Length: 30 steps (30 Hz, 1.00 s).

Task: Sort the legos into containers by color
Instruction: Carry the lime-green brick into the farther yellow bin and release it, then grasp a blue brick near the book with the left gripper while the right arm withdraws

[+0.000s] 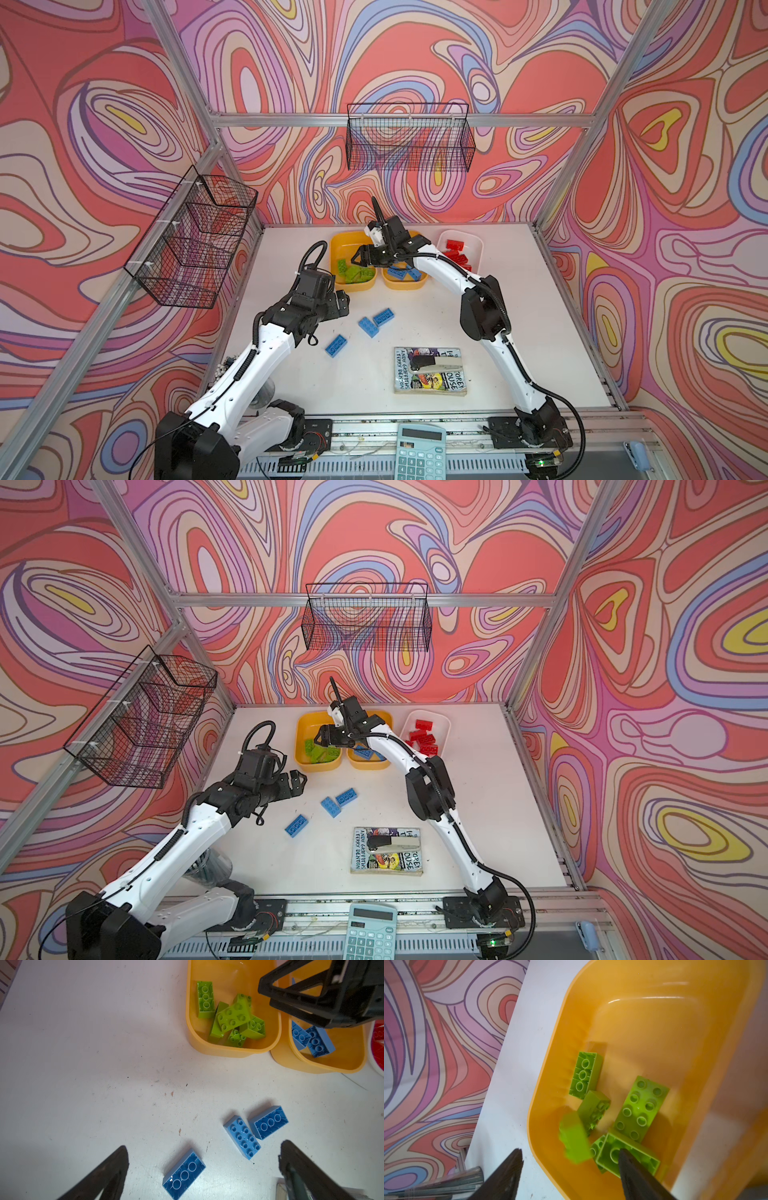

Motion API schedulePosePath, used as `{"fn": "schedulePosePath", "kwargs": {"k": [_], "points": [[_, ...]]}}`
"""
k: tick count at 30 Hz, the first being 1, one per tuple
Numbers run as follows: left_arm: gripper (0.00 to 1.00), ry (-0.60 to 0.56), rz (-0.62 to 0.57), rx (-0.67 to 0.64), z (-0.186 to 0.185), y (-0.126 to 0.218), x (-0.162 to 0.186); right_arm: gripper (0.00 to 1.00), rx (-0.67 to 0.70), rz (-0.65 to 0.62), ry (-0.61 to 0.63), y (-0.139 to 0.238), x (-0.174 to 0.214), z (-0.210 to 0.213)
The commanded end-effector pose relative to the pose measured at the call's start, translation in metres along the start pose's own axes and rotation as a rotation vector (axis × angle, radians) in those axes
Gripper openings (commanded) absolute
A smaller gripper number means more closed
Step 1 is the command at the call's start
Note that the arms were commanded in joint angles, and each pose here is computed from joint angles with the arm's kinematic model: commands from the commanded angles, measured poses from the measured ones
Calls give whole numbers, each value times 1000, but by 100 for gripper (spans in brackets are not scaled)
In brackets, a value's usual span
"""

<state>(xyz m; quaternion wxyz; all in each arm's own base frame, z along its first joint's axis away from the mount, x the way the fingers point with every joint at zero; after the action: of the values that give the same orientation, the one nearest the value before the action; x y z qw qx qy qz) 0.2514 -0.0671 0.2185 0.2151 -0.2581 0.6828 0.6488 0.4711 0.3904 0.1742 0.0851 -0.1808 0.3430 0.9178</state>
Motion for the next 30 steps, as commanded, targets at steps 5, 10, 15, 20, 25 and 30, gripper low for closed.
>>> {"fn": "schedulePosePath", "kwargs": {"k": [5, 10, 15, 20, 25, 30], "points": [[100, 6, 22, -3, 4, 6, 3, 81, -1, -64, 53, 27, -12, 21], [98, -65, 53, 126, -13, -2, 4, 82, 46, -70, 52, 61, -5, 21], [97, -190, 75, 151, -31, -13, 0, 86, 135, -104, 27, 109, 12, 6], [97, -306, 97, 205, -63, -27, 4, 92, 243, -135, -19, 160, 44, -18], [97, -430, 145, 255, -98, -45, 8, 98, 307, -184, -73, 208, 76, -31], [95, -485, 193, 270, -113, -69, 11, 98, 351, -222, -118, 242, 100, -40]]}}
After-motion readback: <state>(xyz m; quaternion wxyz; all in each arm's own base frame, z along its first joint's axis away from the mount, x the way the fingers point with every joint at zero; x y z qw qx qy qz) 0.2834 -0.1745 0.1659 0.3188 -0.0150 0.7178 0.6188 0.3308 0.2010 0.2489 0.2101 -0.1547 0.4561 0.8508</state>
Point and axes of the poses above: each gripper's point midway between its finger pads, its own y axis back along the fingers, its own z axis along the line the jaws close on, x = y × z, the point moved 7 cm from there along y, back along the fingers, and after that the axes turned 10 degrees about -y, right-handed, at the moved point
